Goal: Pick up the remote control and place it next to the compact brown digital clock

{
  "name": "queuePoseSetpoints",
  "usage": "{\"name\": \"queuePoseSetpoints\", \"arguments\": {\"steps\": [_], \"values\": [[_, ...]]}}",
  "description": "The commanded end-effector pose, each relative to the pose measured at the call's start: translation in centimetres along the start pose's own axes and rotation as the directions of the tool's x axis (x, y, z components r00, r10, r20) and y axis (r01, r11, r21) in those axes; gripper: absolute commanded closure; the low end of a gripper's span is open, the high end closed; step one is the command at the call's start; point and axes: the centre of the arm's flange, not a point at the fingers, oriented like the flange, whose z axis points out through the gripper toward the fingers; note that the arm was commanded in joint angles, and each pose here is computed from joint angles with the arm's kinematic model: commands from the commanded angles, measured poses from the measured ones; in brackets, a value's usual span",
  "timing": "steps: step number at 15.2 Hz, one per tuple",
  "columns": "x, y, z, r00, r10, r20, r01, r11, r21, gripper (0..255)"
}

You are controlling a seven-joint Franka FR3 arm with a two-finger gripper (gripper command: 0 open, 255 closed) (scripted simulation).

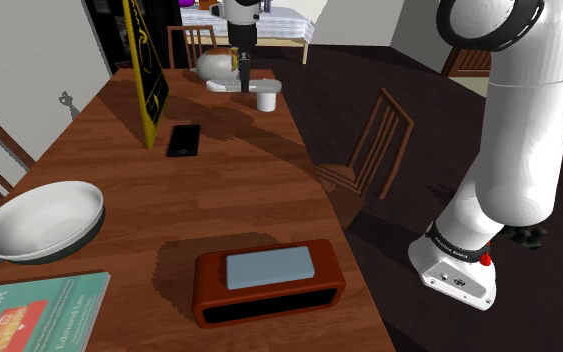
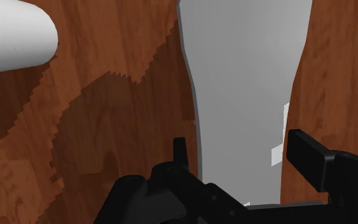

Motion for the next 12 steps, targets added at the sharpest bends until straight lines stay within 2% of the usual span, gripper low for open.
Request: {"name": "queuePoseSetpoints", "arguments": {"steps": [1, 12], "values": [[0.1, 0.1, -1.0, 1.000, 0.000, 0.000, 0.000, 1.000, 0.000, 255], [-5.3, -13.4, -1.3, 1.000, 0.000, 0.000, 0.000, 1.000, 0.000, 255]]}}
